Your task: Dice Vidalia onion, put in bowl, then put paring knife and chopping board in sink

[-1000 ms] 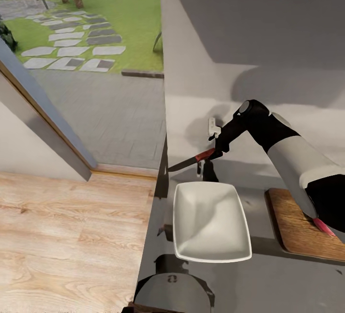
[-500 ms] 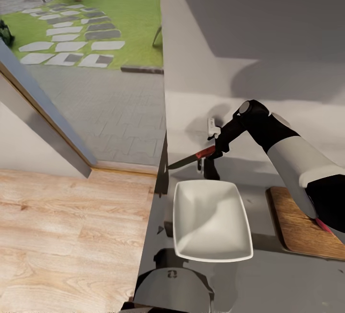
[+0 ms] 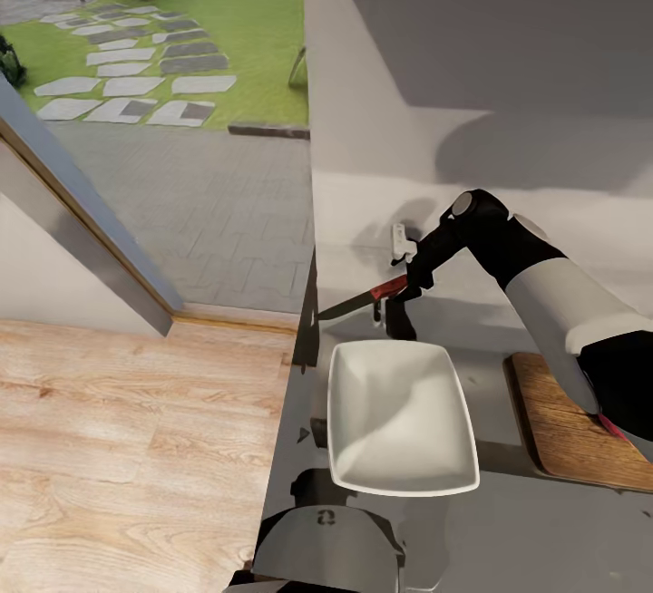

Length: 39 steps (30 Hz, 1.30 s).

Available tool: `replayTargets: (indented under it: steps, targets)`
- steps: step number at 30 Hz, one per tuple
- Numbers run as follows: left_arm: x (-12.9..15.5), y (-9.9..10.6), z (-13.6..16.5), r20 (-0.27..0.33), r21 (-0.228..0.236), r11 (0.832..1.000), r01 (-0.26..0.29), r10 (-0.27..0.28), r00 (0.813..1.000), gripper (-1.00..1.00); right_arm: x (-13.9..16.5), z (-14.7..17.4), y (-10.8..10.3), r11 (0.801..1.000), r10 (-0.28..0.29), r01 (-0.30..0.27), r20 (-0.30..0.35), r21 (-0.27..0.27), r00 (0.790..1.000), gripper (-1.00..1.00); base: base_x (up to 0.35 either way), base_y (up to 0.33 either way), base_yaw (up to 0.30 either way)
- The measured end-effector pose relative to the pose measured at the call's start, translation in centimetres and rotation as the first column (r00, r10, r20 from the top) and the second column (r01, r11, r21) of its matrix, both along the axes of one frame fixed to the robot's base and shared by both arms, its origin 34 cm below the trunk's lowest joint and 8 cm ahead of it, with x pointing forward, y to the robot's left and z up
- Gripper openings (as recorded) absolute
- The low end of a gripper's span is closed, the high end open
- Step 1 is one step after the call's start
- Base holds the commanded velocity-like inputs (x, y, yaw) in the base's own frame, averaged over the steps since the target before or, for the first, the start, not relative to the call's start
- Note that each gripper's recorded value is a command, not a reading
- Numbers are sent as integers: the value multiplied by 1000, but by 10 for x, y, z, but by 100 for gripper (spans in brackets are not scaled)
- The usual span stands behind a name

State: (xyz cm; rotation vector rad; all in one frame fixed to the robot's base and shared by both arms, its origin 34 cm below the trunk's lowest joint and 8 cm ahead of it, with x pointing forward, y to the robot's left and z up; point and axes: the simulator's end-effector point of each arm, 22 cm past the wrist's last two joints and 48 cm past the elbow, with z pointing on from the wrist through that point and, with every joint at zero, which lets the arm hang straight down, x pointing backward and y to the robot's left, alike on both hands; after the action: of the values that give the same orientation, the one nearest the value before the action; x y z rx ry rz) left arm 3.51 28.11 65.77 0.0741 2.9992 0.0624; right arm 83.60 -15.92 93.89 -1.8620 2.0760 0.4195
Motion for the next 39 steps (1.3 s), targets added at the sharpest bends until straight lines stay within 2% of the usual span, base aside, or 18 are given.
replayTargets:
  steps: [8, 15, 27, 39]
  targets:
    - [0, 0, 0, 0, 0, 1000, 0, 0, 1000, 100, -1, 0, 1, 1000, -2, 2, -7, 1, 1000, 100, 0, 0, -1]
    - [-3, 0, 1, -9, -1, 1000, 0, 0, 1000, 100, -10, -6, 4, 1000, 14, -13, -48, 9, 999, 100, 0, 0, -59]
    - [-9, 0, 2, -27, -1, 1000, 0, 0, 1000, 100, -13, -18, 6, 1000, 19, -18, -71, 12, 997, 100, 0, 0, -86]
    - [-16, -1, 4, -45, -4, 1000, 1, -1, 999, 100, -9, -20, 13, 999, 36, -35, -55, 22, 998, 100, 28, 0, -89]
